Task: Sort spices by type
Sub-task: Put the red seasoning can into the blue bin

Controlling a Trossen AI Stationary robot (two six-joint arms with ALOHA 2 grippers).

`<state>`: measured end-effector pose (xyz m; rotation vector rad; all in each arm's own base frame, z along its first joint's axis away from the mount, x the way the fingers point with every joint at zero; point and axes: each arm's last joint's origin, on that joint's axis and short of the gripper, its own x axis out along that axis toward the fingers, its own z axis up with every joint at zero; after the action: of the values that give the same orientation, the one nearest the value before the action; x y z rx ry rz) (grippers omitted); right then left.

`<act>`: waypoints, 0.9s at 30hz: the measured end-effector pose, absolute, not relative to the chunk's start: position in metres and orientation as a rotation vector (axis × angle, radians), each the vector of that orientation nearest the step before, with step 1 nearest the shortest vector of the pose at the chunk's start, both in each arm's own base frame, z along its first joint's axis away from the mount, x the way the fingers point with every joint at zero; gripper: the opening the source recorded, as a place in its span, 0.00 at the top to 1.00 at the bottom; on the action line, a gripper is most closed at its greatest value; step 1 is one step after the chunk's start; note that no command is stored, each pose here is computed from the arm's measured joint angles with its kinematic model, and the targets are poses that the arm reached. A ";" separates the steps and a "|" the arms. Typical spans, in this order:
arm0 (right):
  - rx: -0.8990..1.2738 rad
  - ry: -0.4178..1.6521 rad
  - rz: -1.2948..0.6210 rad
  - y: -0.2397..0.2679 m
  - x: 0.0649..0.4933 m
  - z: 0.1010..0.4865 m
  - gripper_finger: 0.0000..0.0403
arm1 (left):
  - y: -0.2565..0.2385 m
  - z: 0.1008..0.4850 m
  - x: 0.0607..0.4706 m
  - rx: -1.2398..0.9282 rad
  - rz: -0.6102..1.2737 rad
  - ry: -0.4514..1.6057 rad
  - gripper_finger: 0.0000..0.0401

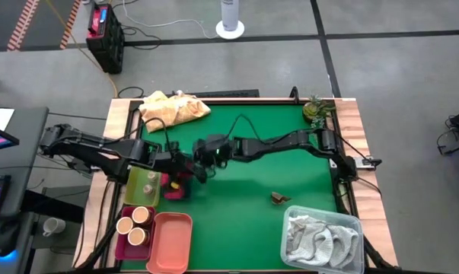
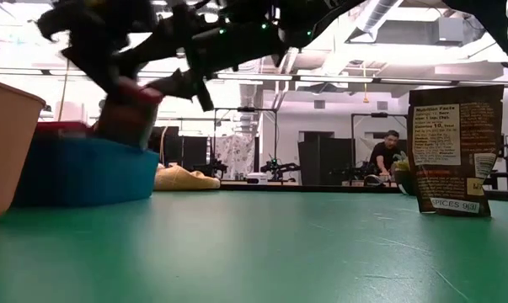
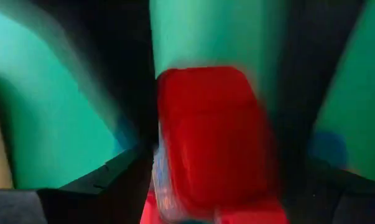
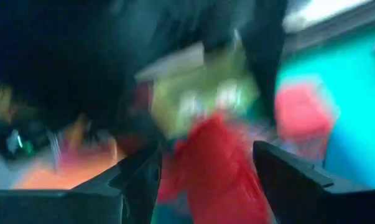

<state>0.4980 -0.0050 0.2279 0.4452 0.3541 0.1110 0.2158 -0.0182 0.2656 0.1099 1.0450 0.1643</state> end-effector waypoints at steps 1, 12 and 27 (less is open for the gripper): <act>0.466 0.347 0.110 -0.007 0.497 0.231 0.31 | -0.017 0.268 0.218 0.100 0.173 1.023 0.28; 0.514 0.391 0.156 -0.011 0.496 0.226 0.31 | -0.011 0.267 0.212 0.087 0.200 1.068 0.28; 0.228 0.470 0.106 -0.019 0.485 0.230 0.31 | -0.010 0.267 0.211 0.140 0.196 1.075 0.28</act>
<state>0.4854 -0.0190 0.2299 0.2275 0.4700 0.1064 0.2113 -0.0100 0.2669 0.1398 1.0747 0.1965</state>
